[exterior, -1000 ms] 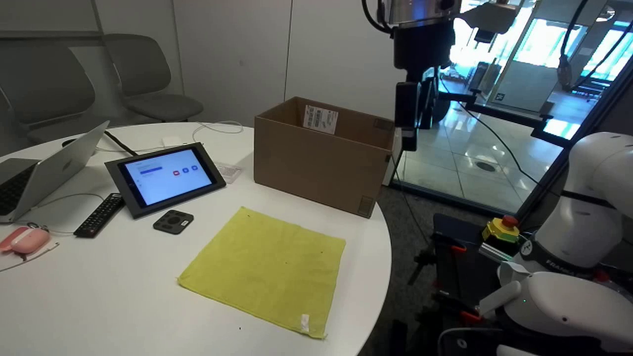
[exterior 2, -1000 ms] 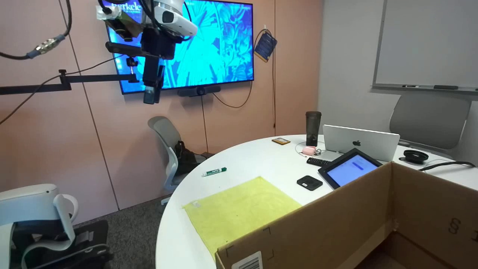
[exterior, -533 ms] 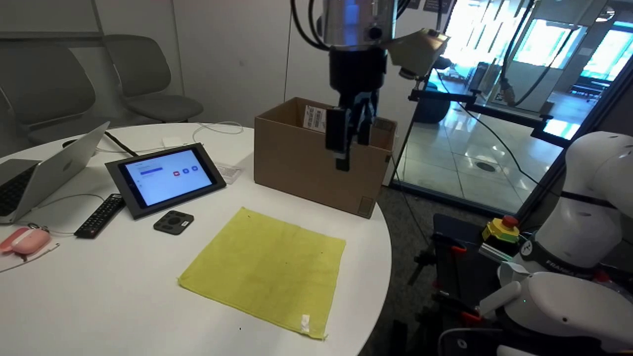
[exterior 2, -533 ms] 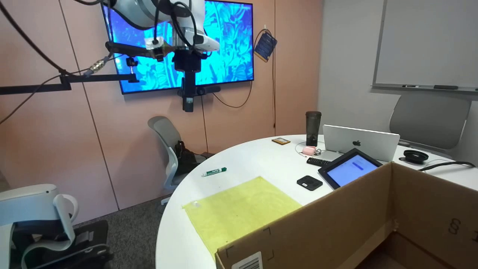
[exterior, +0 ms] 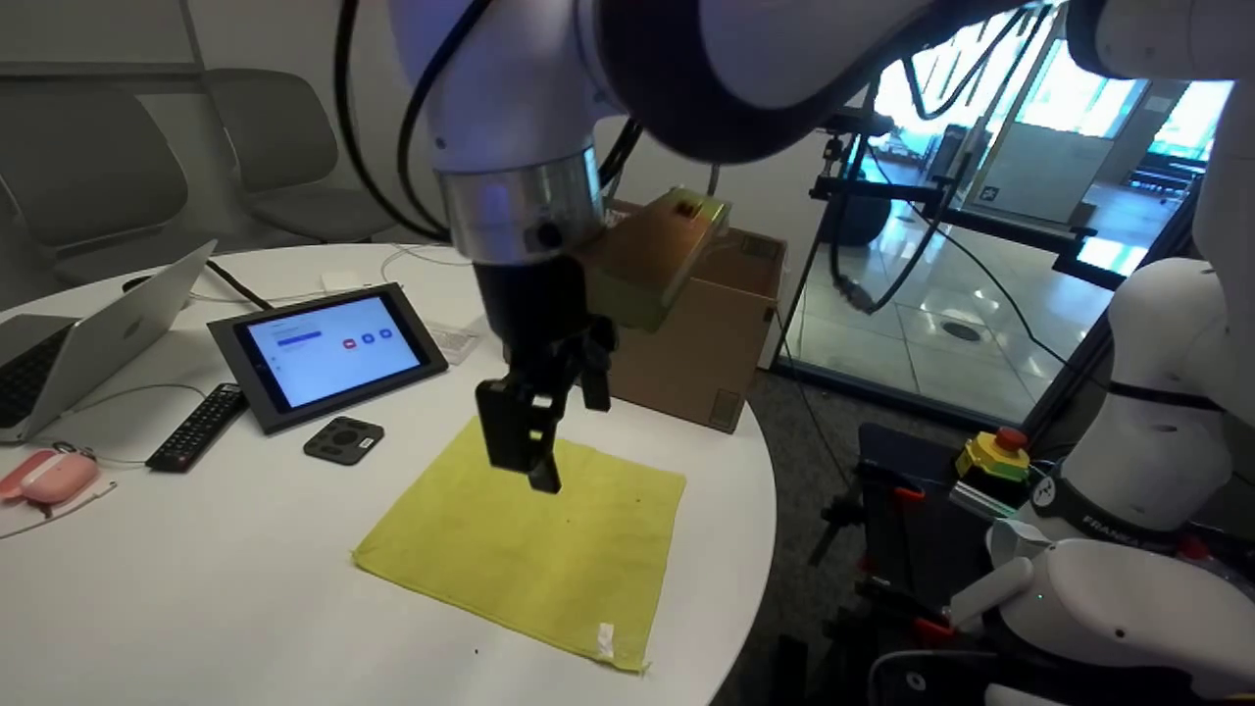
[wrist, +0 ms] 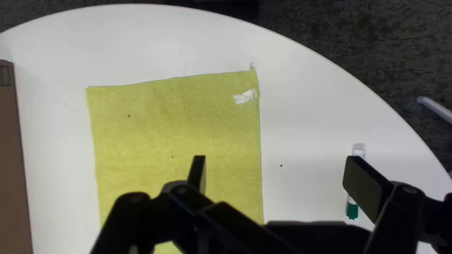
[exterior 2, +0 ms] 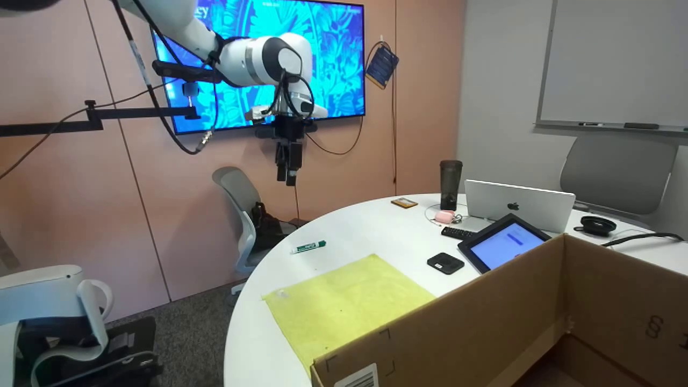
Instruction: Pick up the pen, put it on the lime towel, fold the towel, pick up the folded towel and put it in the box.
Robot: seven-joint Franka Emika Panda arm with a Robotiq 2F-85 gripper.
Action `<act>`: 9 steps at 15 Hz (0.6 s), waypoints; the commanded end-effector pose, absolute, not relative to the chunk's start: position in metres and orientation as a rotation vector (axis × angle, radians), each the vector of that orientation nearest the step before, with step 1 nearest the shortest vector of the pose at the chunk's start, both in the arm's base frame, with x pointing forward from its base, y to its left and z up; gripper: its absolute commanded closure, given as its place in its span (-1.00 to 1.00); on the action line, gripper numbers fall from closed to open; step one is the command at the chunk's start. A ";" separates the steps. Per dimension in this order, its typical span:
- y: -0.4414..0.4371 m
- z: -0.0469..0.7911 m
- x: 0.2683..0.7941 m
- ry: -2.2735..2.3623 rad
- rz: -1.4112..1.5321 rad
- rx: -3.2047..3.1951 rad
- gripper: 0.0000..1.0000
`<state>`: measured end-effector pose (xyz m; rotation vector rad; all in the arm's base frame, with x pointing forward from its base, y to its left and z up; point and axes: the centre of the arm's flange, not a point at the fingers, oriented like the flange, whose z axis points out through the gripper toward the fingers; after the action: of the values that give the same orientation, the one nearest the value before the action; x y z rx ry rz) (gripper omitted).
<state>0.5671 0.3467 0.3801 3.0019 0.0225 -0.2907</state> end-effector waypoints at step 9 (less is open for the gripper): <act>0.431 0.256 0.632 0.235 -0.085 3.103 -1.00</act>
<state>0.6121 0.4149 0.2712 3.0645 0.1479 -0.1604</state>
